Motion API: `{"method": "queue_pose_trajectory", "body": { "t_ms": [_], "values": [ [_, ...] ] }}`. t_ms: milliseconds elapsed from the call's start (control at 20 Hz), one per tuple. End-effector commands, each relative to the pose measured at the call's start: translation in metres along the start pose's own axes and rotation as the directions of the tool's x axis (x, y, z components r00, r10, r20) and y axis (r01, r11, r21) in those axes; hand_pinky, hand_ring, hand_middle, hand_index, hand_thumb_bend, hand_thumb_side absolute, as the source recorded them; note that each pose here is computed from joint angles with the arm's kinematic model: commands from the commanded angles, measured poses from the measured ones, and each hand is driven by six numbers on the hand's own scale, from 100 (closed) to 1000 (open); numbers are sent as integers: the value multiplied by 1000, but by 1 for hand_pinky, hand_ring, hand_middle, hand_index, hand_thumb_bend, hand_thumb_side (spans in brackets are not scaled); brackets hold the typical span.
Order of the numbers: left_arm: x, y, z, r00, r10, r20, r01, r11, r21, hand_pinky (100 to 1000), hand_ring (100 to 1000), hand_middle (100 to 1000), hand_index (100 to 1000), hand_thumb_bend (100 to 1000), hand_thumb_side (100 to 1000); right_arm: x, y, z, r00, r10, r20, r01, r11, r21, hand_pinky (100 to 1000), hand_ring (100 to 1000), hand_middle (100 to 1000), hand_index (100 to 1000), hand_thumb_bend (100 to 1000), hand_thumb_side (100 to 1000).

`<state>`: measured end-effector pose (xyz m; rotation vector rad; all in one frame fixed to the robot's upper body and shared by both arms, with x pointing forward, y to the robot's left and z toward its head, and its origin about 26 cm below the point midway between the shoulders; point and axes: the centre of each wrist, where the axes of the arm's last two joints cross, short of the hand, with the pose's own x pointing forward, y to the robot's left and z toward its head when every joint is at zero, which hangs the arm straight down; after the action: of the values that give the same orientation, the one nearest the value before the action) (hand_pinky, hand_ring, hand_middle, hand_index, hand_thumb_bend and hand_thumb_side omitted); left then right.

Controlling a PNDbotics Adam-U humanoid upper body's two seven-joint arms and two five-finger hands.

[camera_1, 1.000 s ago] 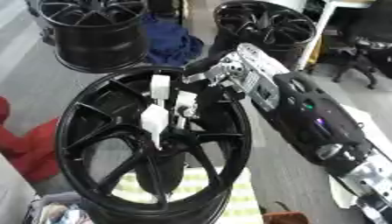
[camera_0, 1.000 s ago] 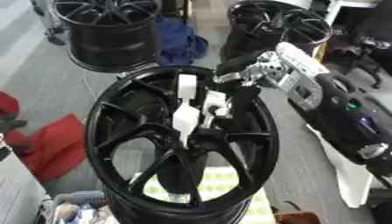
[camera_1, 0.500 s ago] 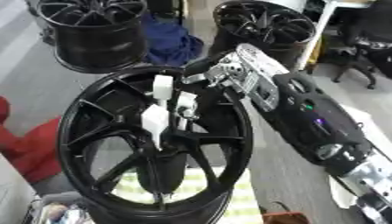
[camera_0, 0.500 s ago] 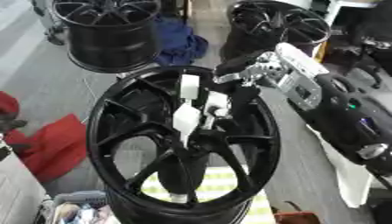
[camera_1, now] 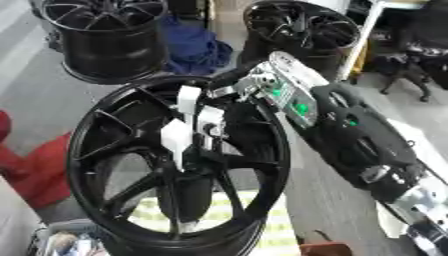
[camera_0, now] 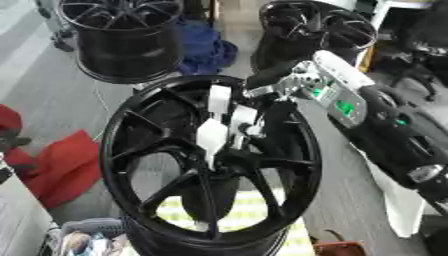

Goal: Pull the pin out of the wheel hub.

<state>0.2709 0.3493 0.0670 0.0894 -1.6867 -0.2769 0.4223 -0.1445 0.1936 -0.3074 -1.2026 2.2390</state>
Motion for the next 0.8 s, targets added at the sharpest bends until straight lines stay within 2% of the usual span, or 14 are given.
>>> {"method": "queue_pose_trajectory", "body": {
  "t_ms": [50, 250, 400, 800],
  "values": [
    [10, 5, -3, 999, -26, 28, 26, 1000, -5, 708, 1000, 764, 889, 111, 707, 3, -15, 15, 999, 40, 7, -40, 999, -37, 529, 522, 586, 722, 100, 356],
    [10, 5, -3, 999, -26, 27, 26, 1000, -5, 708, 1000, 764, 889, 111, 708, 12, -24, 22, 997, 65, 31, -63, 996, -66, 453, 461, 529, 681, 100, 226],
    [10, 5, -3, 999, -26, 28, 26, 1000, -5, 708, 1000, 764, 889, 110, 708, 17, -30, 27, 996, 81, 38, -78, 993, -86, 425, 435, 511, 667, 100, 182],
    [10, 5, -3, 999, -26, 28, 27, 1000, -4, 708, 1000, 765, 889, 111, 707, 23, -47, 50, 994, 112, 22, -107, 984, -142, 417, 427, 500, 660, 100, 156]
  ]
}}
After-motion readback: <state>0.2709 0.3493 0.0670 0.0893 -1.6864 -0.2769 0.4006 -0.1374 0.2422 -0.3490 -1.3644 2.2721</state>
